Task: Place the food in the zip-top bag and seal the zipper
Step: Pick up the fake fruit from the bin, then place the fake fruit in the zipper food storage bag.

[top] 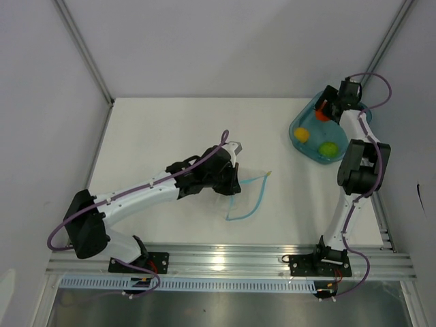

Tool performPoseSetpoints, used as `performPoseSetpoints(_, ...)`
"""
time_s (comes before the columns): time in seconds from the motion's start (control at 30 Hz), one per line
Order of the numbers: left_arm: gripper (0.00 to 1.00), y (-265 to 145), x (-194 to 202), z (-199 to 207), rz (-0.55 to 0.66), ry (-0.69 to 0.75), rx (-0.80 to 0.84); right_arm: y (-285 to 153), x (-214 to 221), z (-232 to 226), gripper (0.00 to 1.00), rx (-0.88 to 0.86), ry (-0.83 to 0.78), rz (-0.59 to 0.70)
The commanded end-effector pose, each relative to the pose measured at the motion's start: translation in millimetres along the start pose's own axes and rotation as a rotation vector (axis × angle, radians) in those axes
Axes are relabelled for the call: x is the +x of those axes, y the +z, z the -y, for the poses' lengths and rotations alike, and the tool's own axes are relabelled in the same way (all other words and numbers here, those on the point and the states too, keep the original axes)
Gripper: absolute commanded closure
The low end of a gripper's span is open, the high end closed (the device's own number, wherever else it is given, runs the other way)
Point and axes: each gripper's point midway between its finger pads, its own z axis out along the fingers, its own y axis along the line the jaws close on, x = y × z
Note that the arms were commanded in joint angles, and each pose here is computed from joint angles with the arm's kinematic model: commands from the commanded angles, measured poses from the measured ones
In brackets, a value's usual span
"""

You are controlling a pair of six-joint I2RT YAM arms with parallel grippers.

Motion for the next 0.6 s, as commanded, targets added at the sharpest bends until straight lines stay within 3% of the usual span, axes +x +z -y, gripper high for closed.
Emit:
performPoseSetpoints(0.0,0.99,-23,-19,15,0.043,-0.03,0.042,-94,-81,-57,0.4,-0.102,-0.011,0.183)
performPoseSetpoints(0.2,0.99,-30,-15,23,0.013,-0.071,0.086,-210,-81,-105,0.39,-0.204,-0.076,0.242)
performPoseSetpoints(0.33,0.99,-35,-12,27,0.003,-0.096,0.11,-276,-38,-135,0.39,-0.292,-0.159,0.227)
performPoseSetpoints(0.57,0.99,-42,-14,30,0.003,-0.098,0.117,-389,49,-143,0.38,-0.511,-0.188,0.161)
